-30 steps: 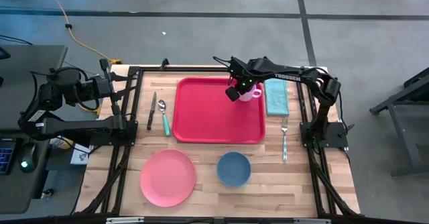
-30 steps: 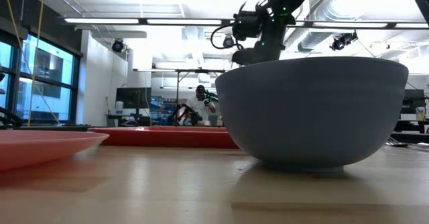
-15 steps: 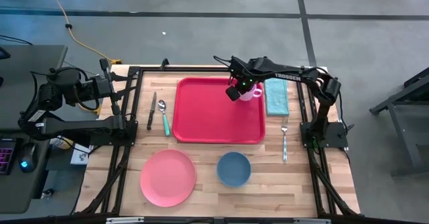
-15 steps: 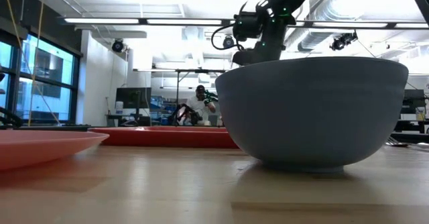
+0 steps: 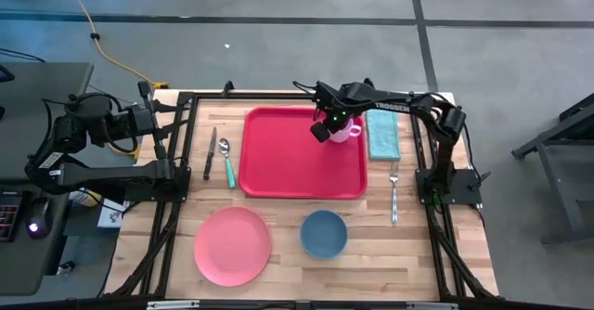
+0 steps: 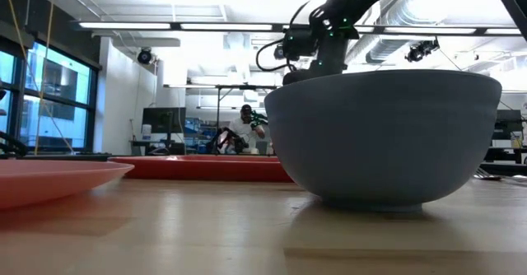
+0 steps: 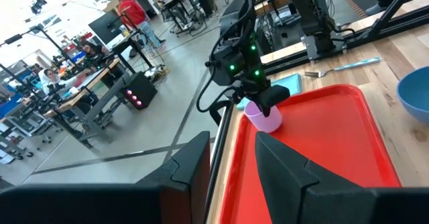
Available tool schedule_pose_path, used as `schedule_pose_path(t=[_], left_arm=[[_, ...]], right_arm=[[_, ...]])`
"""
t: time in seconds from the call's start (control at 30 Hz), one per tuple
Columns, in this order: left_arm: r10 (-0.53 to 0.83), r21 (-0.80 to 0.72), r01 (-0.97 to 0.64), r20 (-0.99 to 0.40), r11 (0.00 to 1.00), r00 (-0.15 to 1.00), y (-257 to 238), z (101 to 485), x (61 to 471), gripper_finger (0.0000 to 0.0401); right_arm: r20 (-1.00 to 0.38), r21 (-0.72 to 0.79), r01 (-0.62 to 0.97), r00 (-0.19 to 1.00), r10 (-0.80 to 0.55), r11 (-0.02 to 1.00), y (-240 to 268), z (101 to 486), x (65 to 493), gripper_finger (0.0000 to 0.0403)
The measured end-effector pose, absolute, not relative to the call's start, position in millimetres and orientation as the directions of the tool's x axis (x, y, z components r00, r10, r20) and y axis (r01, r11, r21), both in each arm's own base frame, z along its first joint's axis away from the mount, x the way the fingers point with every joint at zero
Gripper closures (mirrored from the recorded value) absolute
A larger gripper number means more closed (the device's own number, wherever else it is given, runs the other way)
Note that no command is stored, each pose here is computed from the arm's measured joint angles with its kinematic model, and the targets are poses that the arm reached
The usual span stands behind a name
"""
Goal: Set up tray
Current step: Put the purple cup on the tray, then put the pink plate on the tray
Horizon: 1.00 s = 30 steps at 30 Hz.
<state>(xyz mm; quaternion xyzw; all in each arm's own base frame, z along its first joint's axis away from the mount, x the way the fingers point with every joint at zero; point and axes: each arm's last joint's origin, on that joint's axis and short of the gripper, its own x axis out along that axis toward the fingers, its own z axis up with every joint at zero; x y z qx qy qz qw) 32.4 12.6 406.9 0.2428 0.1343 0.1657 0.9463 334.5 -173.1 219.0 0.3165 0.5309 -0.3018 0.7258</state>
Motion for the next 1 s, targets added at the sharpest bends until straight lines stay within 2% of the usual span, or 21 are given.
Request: schedule_pose_path(t=[0.47, 0.83, 1.0], left_arm=[[0.376, 0.506, -0.245, -0.174, 0.827, 0.910, 13, 407, 32, 0.0249], [0.376, 0.507, -0.245, -0.174, 0.827, 0.910, 13, 407, 32, 0.0249], [0.376, 0.507, -0.245, -0.174, 0.827, 0.910, 13, 407, 32, 0.0249]], right_arm=[[-0.958, 0.156, 0.742, 0.274, -0.084, 0.652, -174, 219, 335, 0.0393], [-0.966, 0.127, 0.750, 0.243, -0.093, 0.649, -174, 219, 332, 0.0283], [-0.956, 0.136, 0.748, 0.271, -0.112, 0.649, -174, 231, 327, 0.0244]])
